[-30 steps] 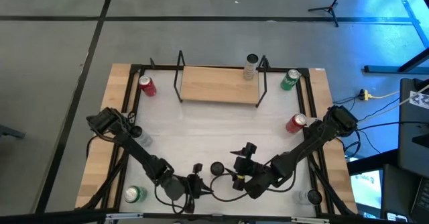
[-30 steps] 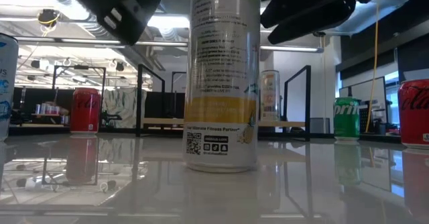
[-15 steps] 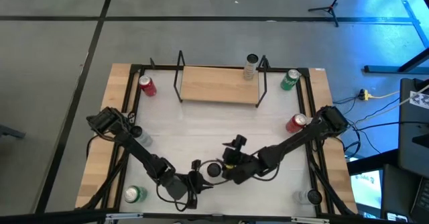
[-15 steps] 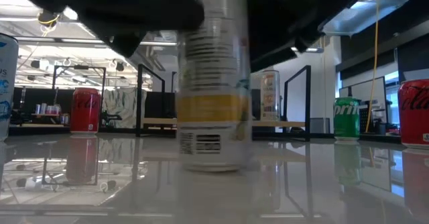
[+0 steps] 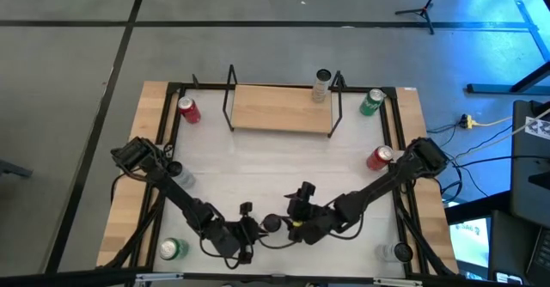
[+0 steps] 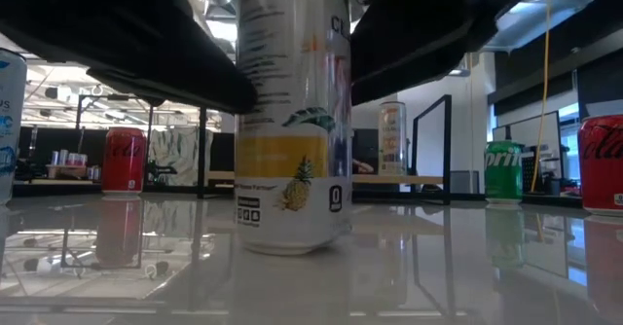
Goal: Place canned beverage on shelf
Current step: Put the white yellow soda can on the shelf aligned with the other white yellow soda can
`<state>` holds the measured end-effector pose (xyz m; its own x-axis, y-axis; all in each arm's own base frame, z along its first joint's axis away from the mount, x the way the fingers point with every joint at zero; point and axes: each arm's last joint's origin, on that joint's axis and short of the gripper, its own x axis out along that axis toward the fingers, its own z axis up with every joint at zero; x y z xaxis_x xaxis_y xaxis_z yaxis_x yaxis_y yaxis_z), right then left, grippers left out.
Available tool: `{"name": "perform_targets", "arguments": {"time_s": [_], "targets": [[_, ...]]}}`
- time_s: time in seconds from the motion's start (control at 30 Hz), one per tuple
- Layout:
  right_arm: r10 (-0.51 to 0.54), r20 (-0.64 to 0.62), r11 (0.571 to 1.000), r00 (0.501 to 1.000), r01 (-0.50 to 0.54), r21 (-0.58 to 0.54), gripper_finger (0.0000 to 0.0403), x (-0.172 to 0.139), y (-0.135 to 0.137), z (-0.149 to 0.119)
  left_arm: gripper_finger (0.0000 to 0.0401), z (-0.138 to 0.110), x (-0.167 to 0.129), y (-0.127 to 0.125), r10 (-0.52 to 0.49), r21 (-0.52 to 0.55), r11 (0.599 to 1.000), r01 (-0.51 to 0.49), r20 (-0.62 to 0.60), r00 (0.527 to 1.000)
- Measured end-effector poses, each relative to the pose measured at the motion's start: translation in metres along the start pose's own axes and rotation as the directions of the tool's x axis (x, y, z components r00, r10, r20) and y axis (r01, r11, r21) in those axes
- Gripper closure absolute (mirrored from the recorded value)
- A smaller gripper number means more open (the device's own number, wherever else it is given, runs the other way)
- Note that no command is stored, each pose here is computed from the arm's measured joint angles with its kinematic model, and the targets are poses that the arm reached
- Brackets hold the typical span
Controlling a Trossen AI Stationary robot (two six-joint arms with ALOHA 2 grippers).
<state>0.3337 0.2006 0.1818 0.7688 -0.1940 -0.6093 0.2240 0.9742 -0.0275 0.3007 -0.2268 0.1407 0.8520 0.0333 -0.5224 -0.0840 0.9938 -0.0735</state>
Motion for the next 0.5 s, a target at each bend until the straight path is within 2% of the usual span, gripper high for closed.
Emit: {"name": "perform_targets", "arguments": {"time_s": [0.2, 0.5], "targets": [[0.029, -0.001, 0.999, 1.0, -0.029, 0.028, 0.0082, -0.0074, 0.0091, -0.0053, 0.0384, 0.0001, -0.0037, -0.0016, 0.0, -0.013, 1.0, 0.0, -0.002, 1.0], [0.029, -0.016, 0.998, 0.999, -0.028, 0.056, 0.0082, -0.0064, 0.0075, -0.0057, 0.0384, 0.0065, -0.0061, 0.0024, 0.02, -0.012, 1.0, -0.02, 0.014, 1.0]]}}
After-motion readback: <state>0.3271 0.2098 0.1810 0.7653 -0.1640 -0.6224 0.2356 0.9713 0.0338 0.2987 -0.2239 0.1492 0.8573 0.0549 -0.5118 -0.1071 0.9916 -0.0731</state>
